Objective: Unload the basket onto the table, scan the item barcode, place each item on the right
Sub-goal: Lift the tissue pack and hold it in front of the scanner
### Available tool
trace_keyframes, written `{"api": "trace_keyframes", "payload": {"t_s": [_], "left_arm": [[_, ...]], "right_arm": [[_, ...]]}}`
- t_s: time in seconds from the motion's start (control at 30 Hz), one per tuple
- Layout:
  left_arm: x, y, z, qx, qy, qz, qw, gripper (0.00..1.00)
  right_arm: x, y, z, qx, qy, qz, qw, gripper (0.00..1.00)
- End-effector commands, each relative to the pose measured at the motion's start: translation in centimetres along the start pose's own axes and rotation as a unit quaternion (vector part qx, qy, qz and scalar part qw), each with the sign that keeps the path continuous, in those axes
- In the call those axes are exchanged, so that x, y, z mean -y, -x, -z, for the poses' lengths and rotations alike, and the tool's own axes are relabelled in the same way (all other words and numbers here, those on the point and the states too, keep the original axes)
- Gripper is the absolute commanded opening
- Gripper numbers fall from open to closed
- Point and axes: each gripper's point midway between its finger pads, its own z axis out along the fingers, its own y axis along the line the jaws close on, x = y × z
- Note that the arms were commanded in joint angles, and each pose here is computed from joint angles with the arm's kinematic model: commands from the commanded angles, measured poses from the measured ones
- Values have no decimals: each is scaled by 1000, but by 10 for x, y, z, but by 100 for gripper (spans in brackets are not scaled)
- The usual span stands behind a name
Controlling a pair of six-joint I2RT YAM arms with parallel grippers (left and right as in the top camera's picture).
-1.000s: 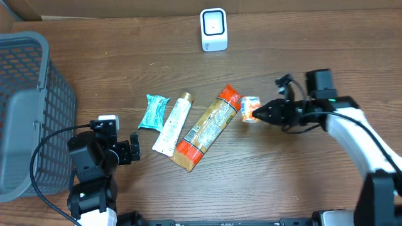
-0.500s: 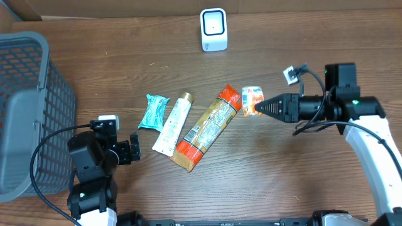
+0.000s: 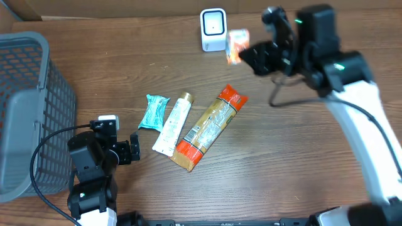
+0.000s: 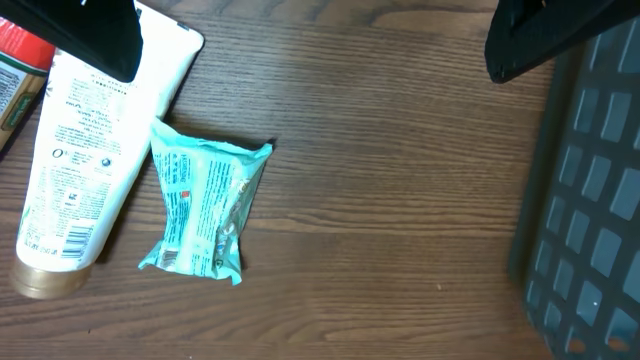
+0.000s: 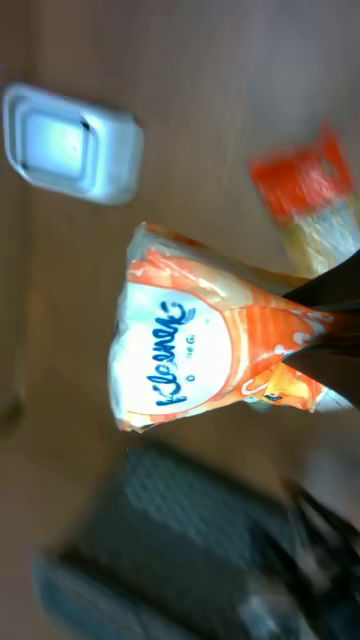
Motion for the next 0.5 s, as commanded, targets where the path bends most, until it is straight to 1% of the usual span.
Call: {"api": "trace_keyframes", "payload": {"t_s": [0.0, 0.07, 0.17, 0.3, 0.47], "left_arm": [[1, 0, -1, 1, -5, -8, 1000, 100], [1, 0, -1, 1, -5, -8, 1000, 100], [1, 0, -1, 1, -5, -8, 1000, 100], [1, 0, -1, 1, -5, -8, 1000, 100], [1, 0, -1, 1, -5, -8, 1000, 100]], "right_arm": [[55, 13, -39, 35, -181, 18, 983, 3], [67, 24, -56, 62, -237, 47, 968, 3], [79, 35, -80, 82, -287, 110, 948, 3], [94, 45, -105, 101, -337, 176, 919, 3], [106, 59, -128, 127, -373, 236, 888, 3]]}}
